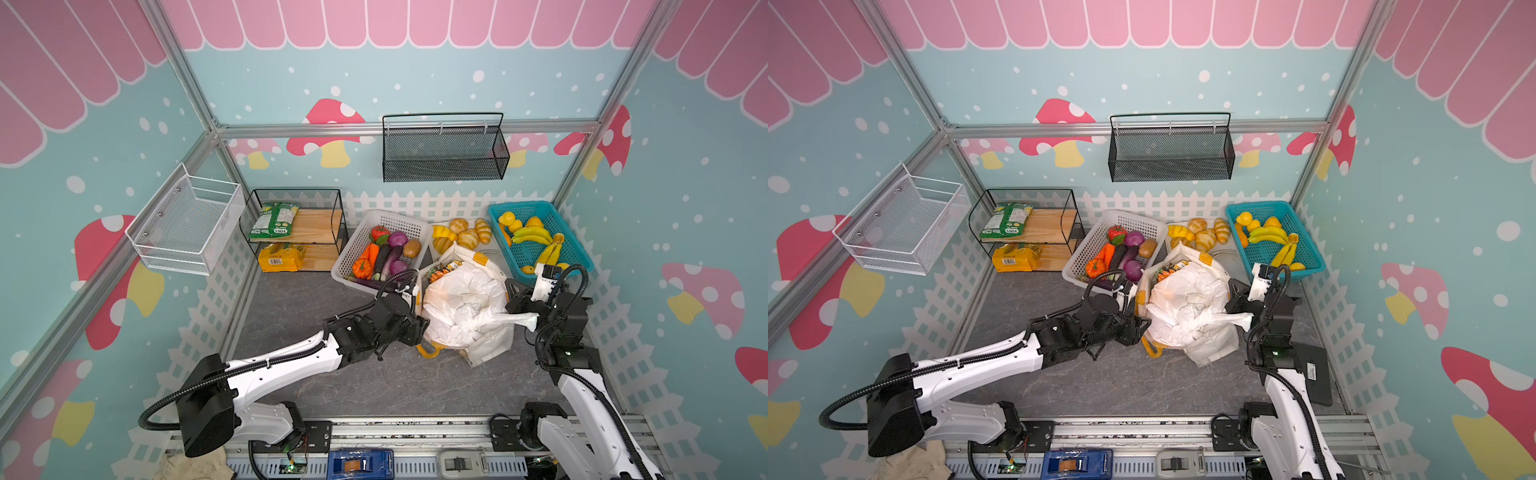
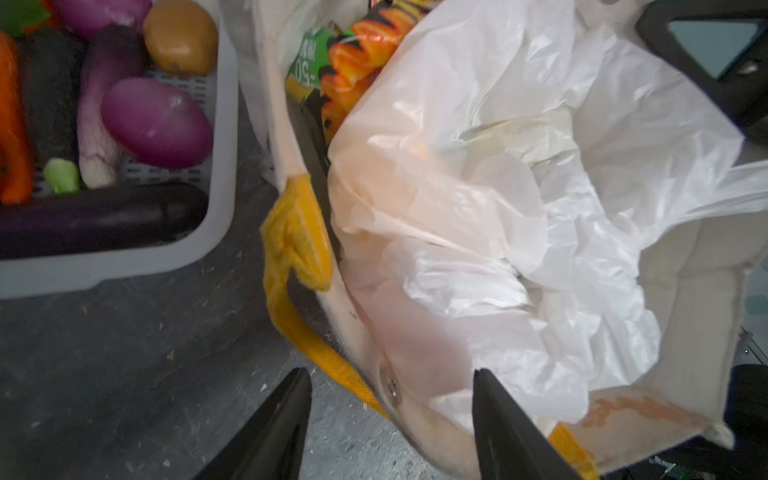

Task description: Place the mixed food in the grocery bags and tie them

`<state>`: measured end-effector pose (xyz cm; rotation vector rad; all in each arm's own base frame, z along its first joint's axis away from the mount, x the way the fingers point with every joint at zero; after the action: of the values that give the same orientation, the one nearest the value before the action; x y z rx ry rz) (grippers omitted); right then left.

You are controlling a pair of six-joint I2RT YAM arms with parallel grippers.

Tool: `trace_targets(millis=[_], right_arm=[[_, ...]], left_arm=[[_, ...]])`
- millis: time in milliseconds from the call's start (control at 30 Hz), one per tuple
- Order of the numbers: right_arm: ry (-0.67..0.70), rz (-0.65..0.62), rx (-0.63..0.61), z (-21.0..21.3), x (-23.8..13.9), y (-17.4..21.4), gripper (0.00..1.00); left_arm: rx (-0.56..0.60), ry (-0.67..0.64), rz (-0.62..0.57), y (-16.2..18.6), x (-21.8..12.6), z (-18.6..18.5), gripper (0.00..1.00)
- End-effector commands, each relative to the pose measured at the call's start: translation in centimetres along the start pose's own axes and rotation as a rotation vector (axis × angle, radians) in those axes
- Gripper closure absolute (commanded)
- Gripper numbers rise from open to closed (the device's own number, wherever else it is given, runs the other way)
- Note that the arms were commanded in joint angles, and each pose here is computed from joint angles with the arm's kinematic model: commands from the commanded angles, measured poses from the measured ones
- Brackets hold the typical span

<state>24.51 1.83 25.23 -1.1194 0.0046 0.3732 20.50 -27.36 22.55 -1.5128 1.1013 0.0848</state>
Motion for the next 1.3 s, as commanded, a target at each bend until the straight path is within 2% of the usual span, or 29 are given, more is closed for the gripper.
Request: trace_targets(millis=[0,333,467,600,767,900,933,1067,1100,1167,1267], right_arm=[[-0.009,0.031,0.022,-0.3,0.1,1.0,1.00],[-0.009,0.029,0.011,-0.2,-0.1,0.9,1.00],[-0.022,0.029,-0.001,0.1,-0.1,0.5,1.00],[-0.064,0.014,-0.019,1.1,-0.9,-0.3,1.00],[-0.124,0.029,-0.040,2.3,-2.1,-0.5,0.99],[-0.082,0.012,-0.118,2.6,-3.3,-1.2,0.64],[-0.066,-0.004,-0.145,2.8,-3.7,-1.7,0.58],[-0.032,-0.068,-0.234,3.9,-4.9,-4.1,0.46],[-0.035,-0.076,-0.256,4.3,-5.1,-4.7,0.39],[-0.063,-0.062,-0.298,5.2,-5.2,-5.4,0.38],[-0.110,0.028,-0.348,6.8,-4.5,-5.5,0.40]], left_arm=[[-0.128,-0.009,-0.022,-0.8,0.8,0.3,0.45],[-0.142,0.007,-0.006,-0.9,2.1,0.7,0.68],[-0.142,0.062,-0.035,-1.6,0.8,0.5,0.83],[-0.144,0.159,-0.093,-3.0,-1.9,0.1,0.99],[-0.189,0.269,-0.112,-4.3,-4.0,0.5,1.00],[-0.218,0.257,-0.083,-4.0,-3.1,1.6,1.00],[-0.223,0.260,-0.072,-3.8,-2.7,1.7,1.00],[-0.220,0.275,-0.053,-3.5,-1.8,1.6,1.00],[-0.217,0.273,-0.051,-3.6,-1.7,1.6,1.00],[-0.213,0.271,-0.046,-3.6,-1.4,1.7,1.00],[-0.205,0.278,-0.049,-4.0,-1.3,1.5,1.00]])
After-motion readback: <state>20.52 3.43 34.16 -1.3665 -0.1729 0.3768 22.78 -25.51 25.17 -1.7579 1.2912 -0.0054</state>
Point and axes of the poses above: each gripper's point midway between its finger pads, its own x axis out along the fingers, its own z axis along the line the jaws close on, y = z × x, the point moved 8 cm from there along -x, back along the fingers, and after that the axes turned 3 degrees about x, right-handed, at the moved point
